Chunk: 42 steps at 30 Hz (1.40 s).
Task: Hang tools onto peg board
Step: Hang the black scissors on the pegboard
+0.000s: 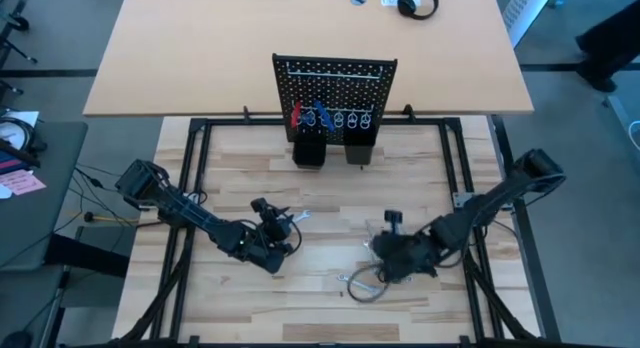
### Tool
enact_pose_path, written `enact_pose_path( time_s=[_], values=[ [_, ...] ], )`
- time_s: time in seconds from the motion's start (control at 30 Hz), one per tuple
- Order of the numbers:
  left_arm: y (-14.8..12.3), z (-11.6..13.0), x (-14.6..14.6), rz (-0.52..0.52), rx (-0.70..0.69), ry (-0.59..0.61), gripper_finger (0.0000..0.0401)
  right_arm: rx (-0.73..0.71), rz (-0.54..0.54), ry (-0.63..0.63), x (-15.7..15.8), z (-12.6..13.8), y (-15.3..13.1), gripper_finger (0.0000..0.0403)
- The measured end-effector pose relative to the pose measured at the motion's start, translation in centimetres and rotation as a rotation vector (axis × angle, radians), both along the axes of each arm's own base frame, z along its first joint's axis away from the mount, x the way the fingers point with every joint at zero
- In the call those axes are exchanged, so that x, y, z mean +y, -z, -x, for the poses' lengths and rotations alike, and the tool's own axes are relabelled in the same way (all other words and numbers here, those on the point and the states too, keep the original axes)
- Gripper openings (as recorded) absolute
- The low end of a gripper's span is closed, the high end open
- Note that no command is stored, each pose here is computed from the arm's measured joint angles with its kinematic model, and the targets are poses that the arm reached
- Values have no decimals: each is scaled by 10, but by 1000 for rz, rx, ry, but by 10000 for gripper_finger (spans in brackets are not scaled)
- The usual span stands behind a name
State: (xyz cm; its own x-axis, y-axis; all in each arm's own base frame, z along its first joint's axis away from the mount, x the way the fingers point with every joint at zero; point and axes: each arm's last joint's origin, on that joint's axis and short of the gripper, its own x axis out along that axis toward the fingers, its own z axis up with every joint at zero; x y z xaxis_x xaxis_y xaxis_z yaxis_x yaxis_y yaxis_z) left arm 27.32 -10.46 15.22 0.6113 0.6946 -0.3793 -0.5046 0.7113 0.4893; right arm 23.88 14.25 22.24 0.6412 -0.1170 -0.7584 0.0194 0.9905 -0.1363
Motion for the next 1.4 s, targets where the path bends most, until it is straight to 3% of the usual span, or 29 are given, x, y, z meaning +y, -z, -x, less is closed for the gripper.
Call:
enact_pose_path(
  time_s=[0.13, 0.33, 0.53, 0.77, 1.07, 1.4],
  values=[
    [-1, -3, 1, 25, -19, 0, 112, 66, -124, -42, 24, 14, -2, 102],
    [-2, -5, 3, 43, -40, -8, 112, 94, -287, 65, 54, 34, 5, 182],
    [-2, -8, 9, 26, -25, -18, 112, 130, -430, 394, 57, 24, 29, 227],
    [-2, -8, 10, 26, -25, -21, 112, 283, -561, 647, 44, 4, 49, 206],
    [-2, -8, 10, 28, -28, -22, 112, 492, -582, 712, 37, -8, 73, 152],
    [-2, -8, 10, 29, -30, -22, 112, 552, -529, 710, 28, -10, 82, 94]
  ],
)
